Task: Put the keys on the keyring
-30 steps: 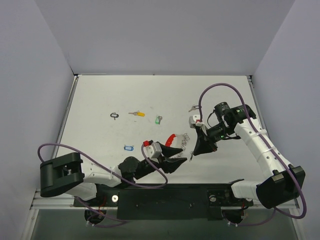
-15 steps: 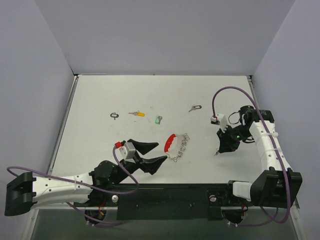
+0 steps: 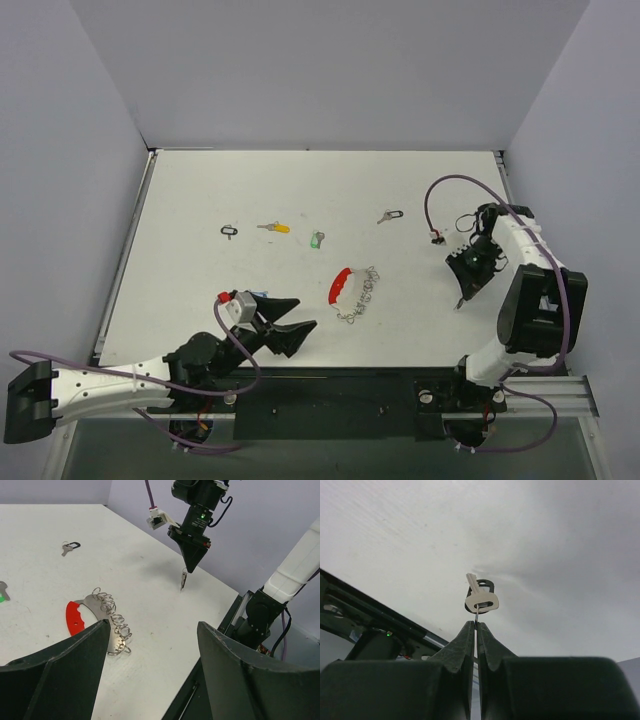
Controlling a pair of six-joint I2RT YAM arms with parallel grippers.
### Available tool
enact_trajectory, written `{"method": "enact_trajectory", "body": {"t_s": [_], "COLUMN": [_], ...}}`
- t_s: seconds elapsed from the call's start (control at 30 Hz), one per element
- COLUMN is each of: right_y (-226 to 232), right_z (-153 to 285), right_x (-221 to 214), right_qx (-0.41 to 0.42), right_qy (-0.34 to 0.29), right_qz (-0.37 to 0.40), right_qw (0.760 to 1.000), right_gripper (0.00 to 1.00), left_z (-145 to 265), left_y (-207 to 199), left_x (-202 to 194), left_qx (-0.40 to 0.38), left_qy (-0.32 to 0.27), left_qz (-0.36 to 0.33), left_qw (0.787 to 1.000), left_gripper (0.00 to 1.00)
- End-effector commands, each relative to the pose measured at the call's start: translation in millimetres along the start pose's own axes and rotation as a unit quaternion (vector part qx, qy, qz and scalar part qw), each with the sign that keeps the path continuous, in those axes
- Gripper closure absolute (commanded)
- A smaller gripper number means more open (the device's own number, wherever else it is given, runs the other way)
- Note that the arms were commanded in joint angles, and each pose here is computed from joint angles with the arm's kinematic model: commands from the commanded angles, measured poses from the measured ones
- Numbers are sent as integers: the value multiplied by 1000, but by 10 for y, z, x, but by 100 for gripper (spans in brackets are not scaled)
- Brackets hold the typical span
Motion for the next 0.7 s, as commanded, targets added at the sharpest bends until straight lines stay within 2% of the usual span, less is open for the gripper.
{"method": "enact_trajectory", "body": {"t_s": [0.0,0.37,0.67], "right_y": [-123,-85,-25], "right_z": [-8,-252,-367], "right_x": [166,772,982], "right_qx": [-43,-69,-68], "right_qy": [27,64,72], "right_qz": [-13,6,11], "right_qw": [999,996,995], "right_gripper": [100,100,100], "left_z": [57,179,241], "left_y": [42,104,150], "left_x": [3,-4,-32], "left_qx": [12,18,26], "left_qy": [-7,-14,-20], "left_qz": [19,27,30], "left_qw": [1000,999,999], "left_gripper": [20,20,20]}}
Point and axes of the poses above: each gripper's point midway between its finger pads, its own z axis back along the fingers, its own y axis along the line the jaws close on, x = y × z, the point moved 6 cm from there along z, back along the fingers, and after that the axes turned 12 degrees about -z, right-handed, at the moved point
